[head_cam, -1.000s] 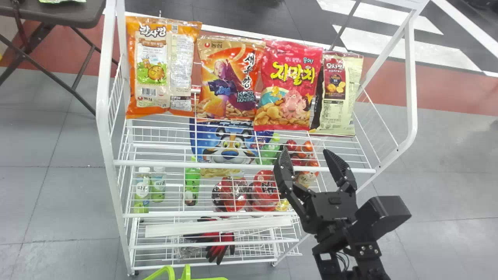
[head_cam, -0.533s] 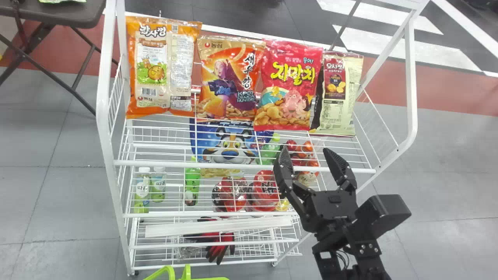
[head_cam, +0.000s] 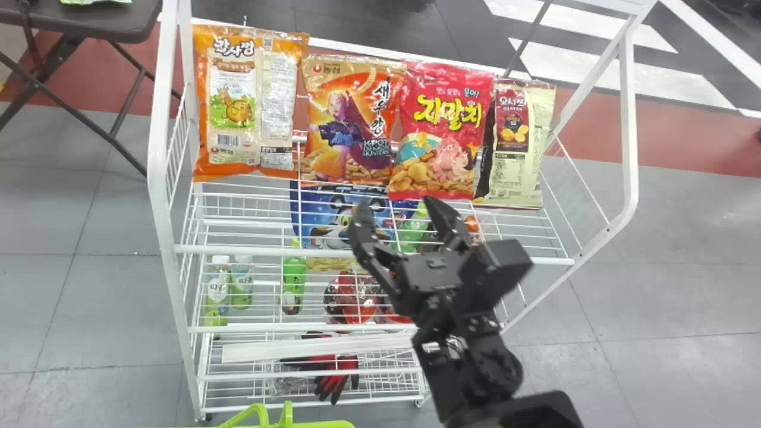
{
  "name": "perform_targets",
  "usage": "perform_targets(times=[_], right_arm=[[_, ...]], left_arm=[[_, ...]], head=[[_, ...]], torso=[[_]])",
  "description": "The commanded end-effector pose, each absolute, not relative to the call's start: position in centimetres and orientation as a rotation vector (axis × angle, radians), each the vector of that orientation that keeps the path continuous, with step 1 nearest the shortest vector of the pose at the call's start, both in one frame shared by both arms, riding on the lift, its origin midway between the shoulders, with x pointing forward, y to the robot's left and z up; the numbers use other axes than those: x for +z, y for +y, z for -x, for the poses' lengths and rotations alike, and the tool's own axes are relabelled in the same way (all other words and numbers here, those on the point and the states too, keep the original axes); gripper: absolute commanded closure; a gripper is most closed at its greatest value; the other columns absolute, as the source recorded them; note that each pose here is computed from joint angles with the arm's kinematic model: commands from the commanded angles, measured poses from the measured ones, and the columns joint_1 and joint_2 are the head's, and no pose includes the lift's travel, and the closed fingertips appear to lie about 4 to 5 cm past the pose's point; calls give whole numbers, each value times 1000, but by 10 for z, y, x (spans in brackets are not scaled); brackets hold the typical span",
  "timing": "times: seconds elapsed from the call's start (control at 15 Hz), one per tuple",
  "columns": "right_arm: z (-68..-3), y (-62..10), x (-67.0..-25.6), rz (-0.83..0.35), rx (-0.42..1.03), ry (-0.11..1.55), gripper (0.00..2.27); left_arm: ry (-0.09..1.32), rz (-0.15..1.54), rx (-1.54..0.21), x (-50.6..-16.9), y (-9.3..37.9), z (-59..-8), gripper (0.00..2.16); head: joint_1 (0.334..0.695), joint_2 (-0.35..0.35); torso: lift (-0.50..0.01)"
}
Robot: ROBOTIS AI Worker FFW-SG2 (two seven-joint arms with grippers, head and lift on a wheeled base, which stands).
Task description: Hold basket handle with left hand then pick Gamjakkang with right hand and place into basket
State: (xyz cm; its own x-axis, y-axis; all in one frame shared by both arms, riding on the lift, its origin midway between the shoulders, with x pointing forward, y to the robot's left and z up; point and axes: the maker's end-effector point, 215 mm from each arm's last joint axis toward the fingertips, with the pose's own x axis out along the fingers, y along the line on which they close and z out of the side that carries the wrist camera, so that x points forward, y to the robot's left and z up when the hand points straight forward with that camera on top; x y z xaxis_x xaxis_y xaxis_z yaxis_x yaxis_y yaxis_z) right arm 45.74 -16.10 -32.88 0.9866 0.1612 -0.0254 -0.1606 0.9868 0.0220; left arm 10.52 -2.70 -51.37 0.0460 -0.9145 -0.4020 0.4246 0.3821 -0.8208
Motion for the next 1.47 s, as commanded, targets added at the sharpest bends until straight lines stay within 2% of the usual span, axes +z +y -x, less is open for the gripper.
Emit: perform_targets(times=[0.0,0.53,1.07,1.4], right_arm=[[-479,-129,-336,18,210,43,127],[-568,-97,-361,91,262,72,127],[-628,-78,-353,16,345,112,127],[-611,-39,-365,4,436,194,151]], left_arm=[[1087,573,-1108,-516,-26,-106,2135],[1122,577,-1097,-527,-26,-105,2135],[1155,560,-1075,-534,-28,-102,2138],[1159,552,-1071,-538,-30,-102,2138]], head=[[695,-350],[695,-243],[695,-177],[695,-142]], torso=[[-19],[-19],[-19],[-19]])
